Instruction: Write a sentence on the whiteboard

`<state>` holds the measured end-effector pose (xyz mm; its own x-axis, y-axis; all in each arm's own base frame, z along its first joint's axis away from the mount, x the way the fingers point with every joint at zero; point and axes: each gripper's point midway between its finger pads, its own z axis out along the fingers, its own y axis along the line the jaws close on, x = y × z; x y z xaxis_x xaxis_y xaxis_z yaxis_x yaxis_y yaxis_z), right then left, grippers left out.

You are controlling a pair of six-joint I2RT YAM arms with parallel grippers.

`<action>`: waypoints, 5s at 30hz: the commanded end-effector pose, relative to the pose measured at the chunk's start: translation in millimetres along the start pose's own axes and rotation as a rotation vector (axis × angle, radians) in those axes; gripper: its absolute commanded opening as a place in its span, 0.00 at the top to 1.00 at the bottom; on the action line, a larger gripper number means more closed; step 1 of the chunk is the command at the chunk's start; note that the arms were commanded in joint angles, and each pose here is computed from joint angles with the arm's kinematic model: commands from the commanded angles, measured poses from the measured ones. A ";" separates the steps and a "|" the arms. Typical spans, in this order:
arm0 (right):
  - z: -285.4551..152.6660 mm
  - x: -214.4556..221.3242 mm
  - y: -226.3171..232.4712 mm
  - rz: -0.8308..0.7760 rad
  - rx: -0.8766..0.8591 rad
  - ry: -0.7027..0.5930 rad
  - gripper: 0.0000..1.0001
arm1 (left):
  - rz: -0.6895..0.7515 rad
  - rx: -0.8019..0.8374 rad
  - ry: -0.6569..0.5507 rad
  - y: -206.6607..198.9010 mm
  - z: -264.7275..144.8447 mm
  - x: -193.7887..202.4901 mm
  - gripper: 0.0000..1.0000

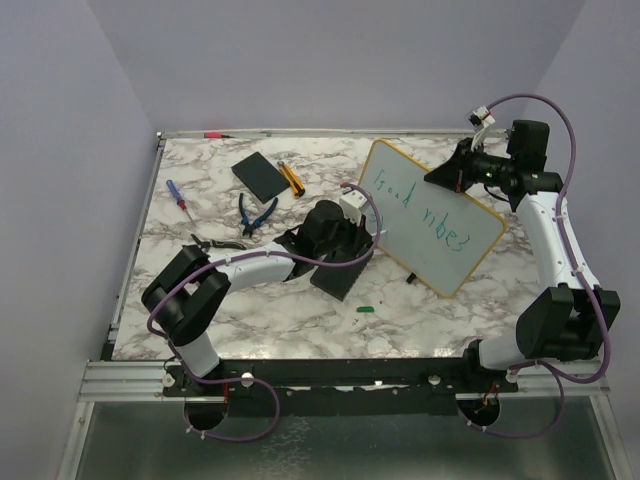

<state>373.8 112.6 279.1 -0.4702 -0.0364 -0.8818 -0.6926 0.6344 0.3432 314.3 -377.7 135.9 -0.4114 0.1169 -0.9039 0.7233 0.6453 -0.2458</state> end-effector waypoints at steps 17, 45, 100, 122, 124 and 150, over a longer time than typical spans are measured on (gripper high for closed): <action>4.6 21.3 10.8 0.073 -0.056 0.052 0.99 | 0.021 -0.004 -0.124 -7.3 -8.8 -48.7 1.00; 4.2 21.1 11.0 0.074 -0.055 0.052 0.99 | -0.001 -0.001 -0.015 -2.7 -5.4 2.6 1.00; 4.2 21.7 11.1 0.074 -0.055 0.052 0.99 | 0.017 0.045 -0.063 -21.8 0.0 -17.1 1.00; 4.2 22.2 11.0 0.074 -0.055 0.053 0.99 | 0.026 0.060 -0.071 -30.6 -31.4 -35.1 1.00; 4.1 22.0 11.4 0.073 -0.056 0.052 0.99 | 0.029 0.062 -0.077 -31.8 -29.6 -38.5 1.00; 4.2 21.5 10.9 0.072 -0.054 0.052 0.99 | 0.025 0.052 -0.067 -30.4 -1.5 -40.3 1.00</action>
<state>373.9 112.7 278.8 -0.4692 -0.0366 -0.8823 -0.6937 0.6335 0.3427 305.5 -392.5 171.6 -0.3734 0.0936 -0.9230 0.7519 0.6133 -0.2420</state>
